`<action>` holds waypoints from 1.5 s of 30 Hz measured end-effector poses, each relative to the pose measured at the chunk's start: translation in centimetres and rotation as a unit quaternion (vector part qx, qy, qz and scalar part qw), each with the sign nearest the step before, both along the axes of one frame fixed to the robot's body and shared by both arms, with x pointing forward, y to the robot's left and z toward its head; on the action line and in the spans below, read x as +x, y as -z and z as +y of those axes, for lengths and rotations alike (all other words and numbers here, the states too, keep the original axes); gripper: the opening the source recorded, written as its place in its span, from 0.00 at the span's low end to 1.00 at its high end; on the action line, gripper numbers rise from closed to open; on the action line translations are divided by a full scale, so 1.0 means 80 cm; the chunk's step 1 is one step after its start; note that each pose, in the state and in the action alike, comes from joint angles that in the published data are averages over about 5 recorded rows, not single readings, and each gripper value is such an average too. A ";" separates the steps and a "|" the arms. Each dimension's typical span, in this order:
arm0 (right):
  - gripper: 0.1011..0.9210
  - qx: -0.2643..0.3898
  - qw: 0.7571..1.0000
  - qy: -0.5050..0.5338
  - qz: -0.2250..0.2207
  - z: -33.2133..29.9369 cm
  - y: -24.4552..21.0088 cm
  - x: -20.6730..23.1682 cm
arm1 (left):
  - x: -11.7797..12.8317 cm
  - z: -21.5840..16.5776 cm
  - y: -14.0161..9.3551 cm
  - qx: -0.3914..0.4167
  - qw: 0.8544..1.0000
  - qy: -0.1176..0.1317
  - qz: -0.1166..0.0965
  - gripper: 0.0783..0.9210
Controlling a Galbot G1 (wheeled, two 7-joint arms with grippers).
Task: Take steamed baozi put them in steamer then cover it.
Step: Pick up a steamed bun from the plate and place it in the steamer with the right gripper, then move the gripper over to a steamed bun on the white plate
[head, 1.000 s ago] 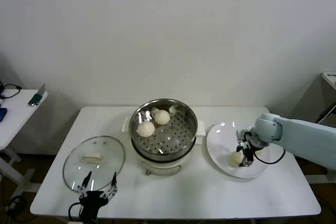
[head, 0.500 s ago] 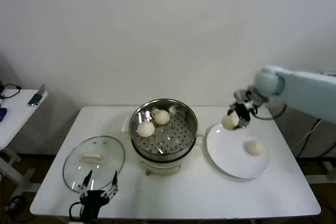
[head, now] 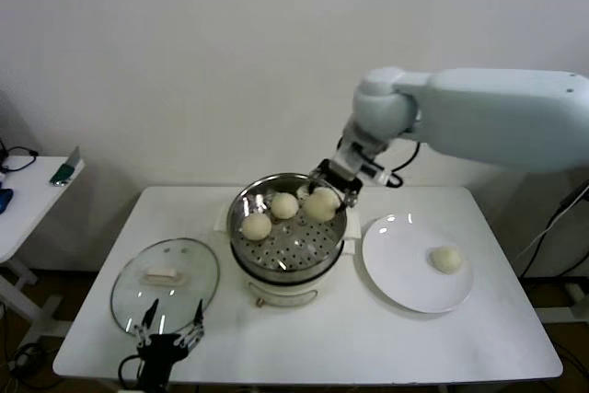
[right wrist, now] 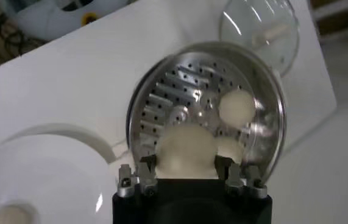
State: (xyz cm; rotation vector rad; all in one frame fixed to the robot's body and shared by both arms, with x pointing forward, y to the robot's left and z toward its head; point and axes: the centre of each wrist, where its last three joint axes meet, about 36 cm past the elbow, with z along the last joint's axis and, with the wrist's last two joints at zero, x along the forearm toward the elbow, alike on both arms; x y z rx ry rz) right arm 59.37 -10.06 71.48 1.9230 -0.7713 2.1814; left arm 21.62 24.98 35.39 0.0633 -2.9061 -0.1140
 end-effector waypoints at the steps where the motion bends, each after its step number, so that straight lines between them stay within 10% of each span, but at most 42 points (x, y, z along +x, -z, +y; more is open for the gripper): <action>1: 0.66 -0.004 1.000 -0.016 -0.001 0.010 0.007 -0.004 | 0.000 0.000 0.000 0.000 1.000 0.000 0.000 0.88; 25: 0.75 -0.059 0.987 -0.152 -0.007 0.112 0.149 -0.008 | -0.008 0.003 0.007 0.003 1.000 -0.007 0.005 0.88; 45: 0.88 -0.046 0.998 0.040 0.019 -0.007 0.043 0.071 | -0.008 0.000 0.003 0.002 1.000 -0.003 0.001 0.88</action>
